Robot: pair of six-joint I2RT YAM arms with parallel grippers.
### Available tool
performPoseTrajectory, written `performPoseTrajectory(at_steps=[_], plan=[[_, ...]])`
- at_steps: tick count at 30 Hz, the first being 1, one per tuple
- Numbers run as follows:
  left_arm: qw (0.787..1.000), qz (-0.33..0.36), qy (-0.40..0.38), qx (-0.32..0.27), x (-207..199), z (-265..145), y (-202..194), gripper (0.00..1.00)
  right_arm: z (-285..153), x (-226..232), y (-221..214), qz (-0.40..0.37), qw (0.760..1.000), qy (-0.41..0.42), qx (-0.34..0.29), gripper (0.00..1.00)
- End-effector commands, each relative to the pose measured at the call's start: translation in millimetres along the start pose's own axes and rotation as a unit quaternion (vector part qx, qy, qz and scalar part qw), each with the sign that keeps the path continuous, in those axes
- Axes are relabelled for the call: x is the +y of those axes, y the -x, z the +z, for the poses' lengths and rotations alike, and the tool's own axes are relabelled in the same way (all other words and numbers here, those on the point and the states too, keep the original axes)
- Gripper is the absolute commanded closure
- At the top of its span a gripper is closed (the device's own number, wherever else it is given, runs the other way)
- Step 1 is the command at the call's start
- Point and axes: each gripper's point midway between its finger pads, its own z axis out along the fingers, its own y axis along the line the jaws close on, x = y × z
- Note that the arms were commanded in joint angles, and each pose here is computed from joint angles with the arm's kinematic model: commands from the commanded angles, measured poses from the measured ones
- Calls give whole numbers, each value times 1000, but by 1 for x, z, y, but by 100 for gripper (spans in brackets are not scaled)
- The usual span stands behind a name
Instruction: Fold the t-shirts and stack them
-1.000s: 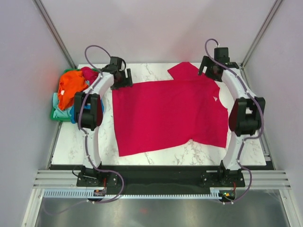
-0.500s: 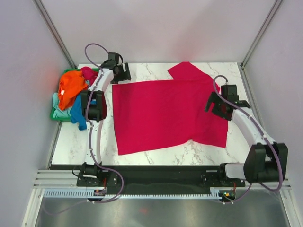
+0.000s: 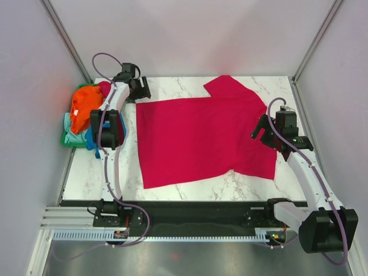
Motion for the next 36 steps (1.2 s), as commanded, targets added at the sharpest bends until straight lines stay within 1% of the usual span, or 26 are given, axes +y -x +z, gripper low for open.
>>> performPoseTrajectory(at_steps=[1,2,5,8,9,11,18,21,22,27,28,30,31,34,36], plan=[[998,-42,16,-31,14,-49,22,12,-3,4,-3,16,1000,14,0,2],[998,-50,25,-9,21,-43,4,12,-4,5,-3,16,1000,18,-1,2],[997,-59,35,19,30,-32,-19,15,-7,7,-4,15,1000,27,-1,2],[997,-62,39,26,34,-25,-29,19,-11,9,-6,7,999,33,3,2],[997,-63,26,34,29,-21,-33,20,-13,7,-7,5,999,32,3,2],[997,-62,26,36,30,-16,-34,23,-15,5,-8,2,1000,28,1,2],[997,-65,20,45,29,5,-38,25,-15,1,-13,-7,1000,26,5,2],[996,-71,4,51,23,11,-39,30,-12,1,-14,-9,1000,25,8,2],[996,-73,0,48,21,12,-36,35,-12,1,-13,-9,1000,25,6,2],[995,-81,-10,52,17,15,-37,51,-6,3,-12,-10,1000,25,9,2],[995,-82,-12,53,16,16,-38,58,-6,3,-11,-12,1000,26,7,2],[994,-86,-17,57,14,18,-40,67,-3,2,-12,-12,1000,23,8,2],[994,-87,-18,57,13,18,-40,78,-2,1,-13,-14,1000,22,9,2],[995,-86,-21,46,11,18,-32,98,2,-1,-16,-14,1000,19,13,2],[996,-82,-15,32,13,18,-23,98,4,-2,-18,-15,1000,18,15,2]])
